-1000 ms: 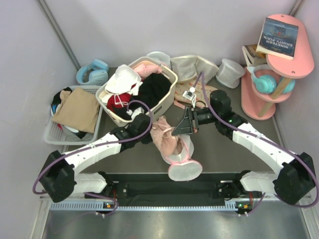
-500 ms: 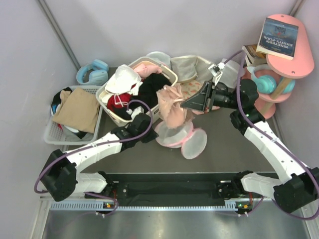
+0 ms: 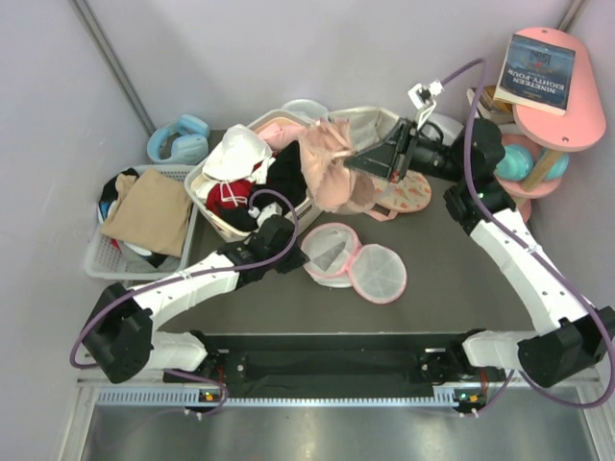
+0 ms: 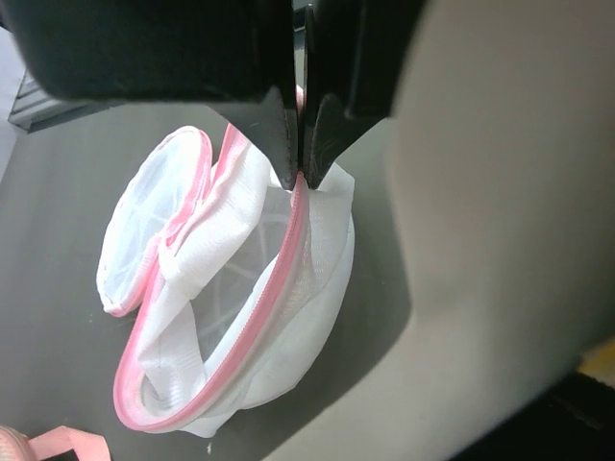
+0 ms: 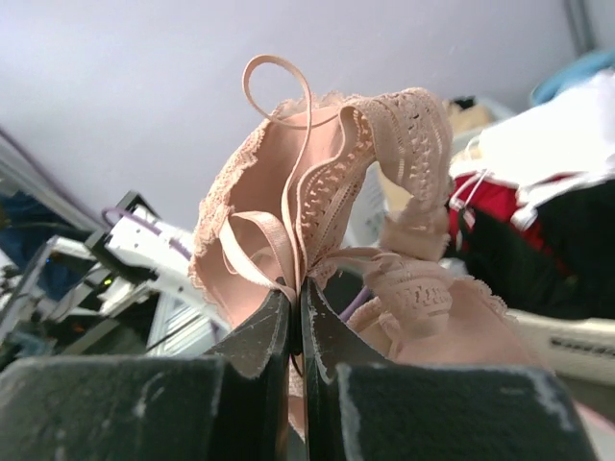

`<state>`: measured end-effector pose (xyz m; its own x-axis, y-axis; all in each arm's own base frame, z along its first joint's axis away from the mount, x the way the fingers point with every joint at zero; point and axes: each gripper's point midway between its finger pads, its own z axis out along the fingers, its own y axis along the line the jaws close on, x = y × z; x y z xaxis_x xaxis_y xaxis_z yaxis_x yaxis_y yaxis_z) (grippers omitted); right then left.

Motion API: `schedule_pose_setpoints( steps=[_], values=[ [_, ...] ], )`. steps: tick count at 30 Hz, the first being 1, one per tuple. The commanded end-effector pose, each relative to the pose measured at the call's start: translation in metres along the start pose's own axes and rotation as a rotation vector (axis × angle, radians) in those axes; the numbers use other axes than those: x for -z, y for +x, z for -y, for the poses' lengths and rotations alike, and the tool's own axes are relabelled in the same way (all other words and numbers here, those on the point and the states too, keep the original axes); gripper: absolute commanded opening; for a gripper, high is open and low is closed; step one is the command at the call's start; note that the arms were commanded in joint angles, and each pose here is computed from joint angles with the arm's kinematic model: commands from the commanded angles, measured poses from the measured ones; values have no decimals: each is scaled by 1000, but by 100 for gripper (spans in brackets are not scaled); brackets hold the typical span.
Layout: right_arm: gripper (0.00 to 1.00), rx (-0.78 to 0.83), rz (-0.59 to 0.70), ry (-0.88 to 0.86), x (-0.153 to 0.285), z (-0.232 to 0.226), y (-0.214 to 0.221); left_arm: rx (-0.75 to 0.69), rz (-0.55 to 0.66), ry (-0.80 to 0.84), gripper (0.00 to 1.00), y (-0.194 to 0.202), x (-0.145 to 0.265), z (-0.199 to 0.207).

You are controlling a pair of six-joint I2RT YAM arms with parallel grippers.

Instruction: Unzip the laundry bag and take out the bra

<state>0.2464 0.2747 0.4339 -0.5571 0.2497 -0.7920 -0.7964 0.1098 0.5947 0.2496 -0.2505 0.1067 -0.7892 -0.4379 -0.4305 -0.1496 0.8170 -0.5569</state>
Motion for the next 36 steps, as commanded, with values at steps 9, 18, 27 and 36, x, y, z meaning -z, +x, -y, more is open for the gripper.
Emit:
schedule_pose_setpoints(
  steps=[9,18,27,36],
  values=[
    [0,283,71,122,-56,45,-85,34,-38,38,0,12,7,-5],
    [0,342,38,182,-147,109,-71,39,-46,39,0,13,7,-3],
    [1,250,-132,467,-217,243,34,36,-44,33,0,11,9,-3],
    [36,249,-247,485,-215,256,79,36,-19,8,0,8,16,-11]
  ],
)
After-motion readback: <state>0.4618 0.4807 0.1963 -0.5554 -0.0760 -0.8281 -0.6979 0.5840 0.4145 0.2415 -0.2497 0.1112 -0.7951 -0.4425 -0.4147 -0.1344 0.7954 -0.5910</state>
